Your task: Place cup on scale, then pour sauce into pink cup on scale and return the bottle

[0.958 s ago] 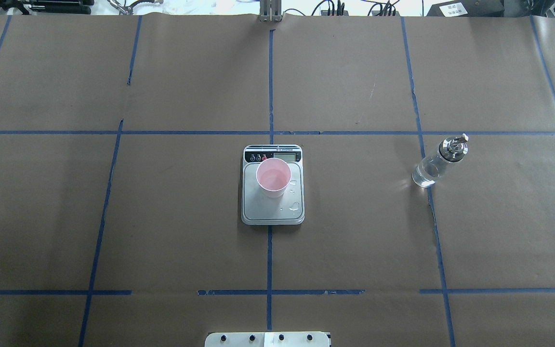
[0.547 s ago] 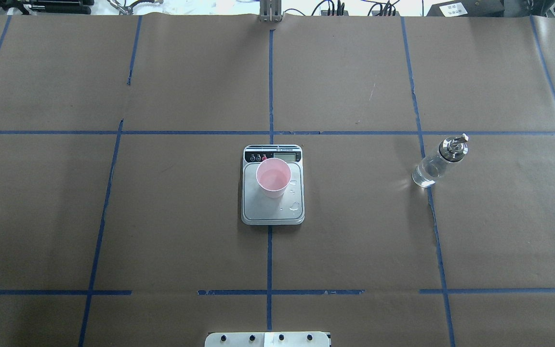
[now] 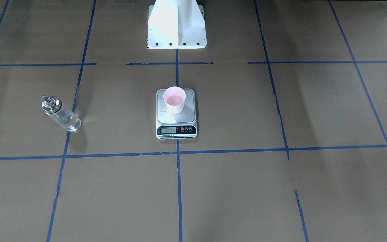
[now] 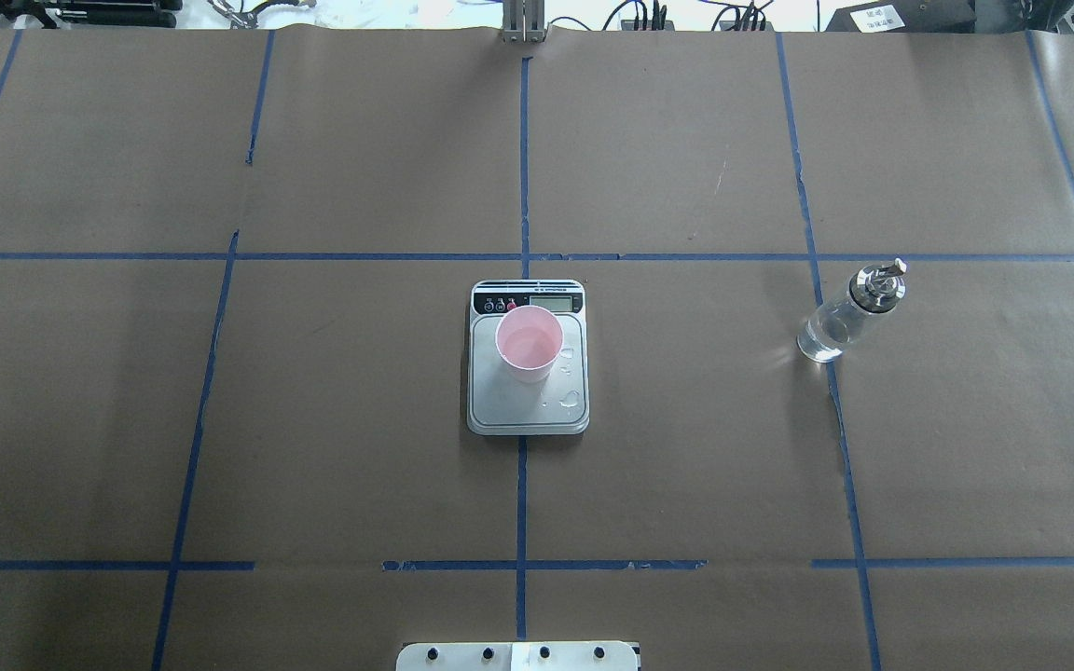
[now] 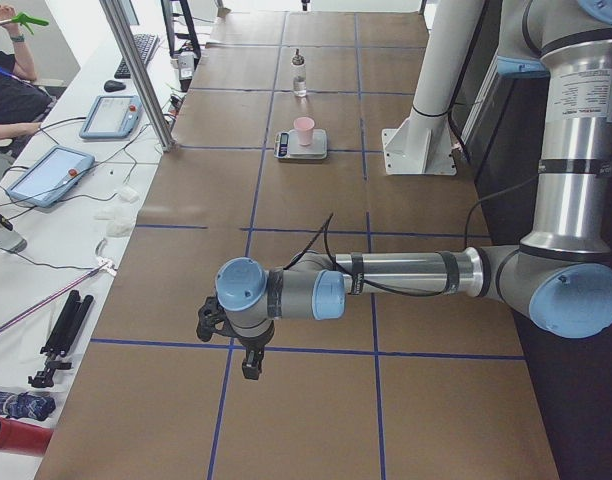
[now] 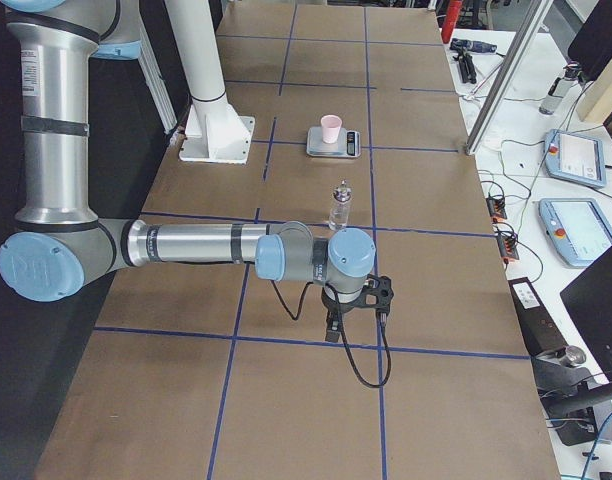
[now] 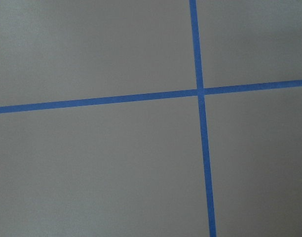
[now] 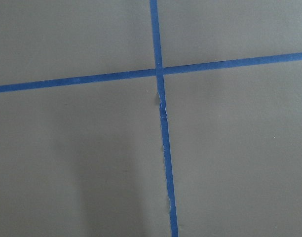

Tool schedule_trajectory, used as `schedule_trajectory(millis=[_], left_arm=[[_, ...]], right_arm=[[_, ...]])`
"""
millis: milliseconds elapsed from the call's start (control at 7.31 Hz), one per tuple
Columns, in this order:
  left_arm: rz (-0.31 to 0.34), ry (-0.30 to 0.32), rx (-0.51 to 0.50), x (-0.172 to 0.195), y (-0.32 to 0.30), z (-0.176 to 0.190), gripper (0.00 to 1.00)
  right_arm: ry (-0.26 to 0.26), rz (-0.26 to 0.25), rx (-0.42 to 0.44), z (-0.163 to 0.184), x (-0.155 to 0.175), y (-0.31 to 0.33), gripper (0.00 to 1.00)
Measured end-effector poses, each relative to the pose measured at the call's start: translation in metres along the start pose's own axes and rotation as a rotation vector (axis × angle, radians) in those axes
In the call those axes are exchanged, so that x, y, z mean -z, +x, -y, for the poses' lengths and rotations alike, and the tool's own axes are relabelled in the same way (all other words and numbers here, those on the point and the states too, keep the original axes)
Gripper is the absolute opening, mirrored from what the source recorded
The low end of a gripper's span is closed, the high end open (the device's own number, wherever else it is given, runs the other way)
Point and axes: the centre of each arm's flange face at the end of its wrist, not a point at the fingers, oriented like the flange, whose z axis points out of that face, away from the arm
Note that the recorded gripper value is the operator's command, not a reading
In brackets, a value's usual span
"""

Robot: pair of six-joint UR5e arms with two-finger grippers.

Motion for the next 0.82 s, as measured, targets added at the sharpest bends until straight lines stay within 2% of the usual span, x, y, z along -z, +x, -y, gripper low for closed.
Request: schedule_trajectory(millis=[821], left_arm=[[0.000,0.001,-0.002,0.0004,0.0004,0.0001,1.00]], right_arm=[[0.002,-0.001,0.007,0.0013,0.0009,-0.0012,1.00]])
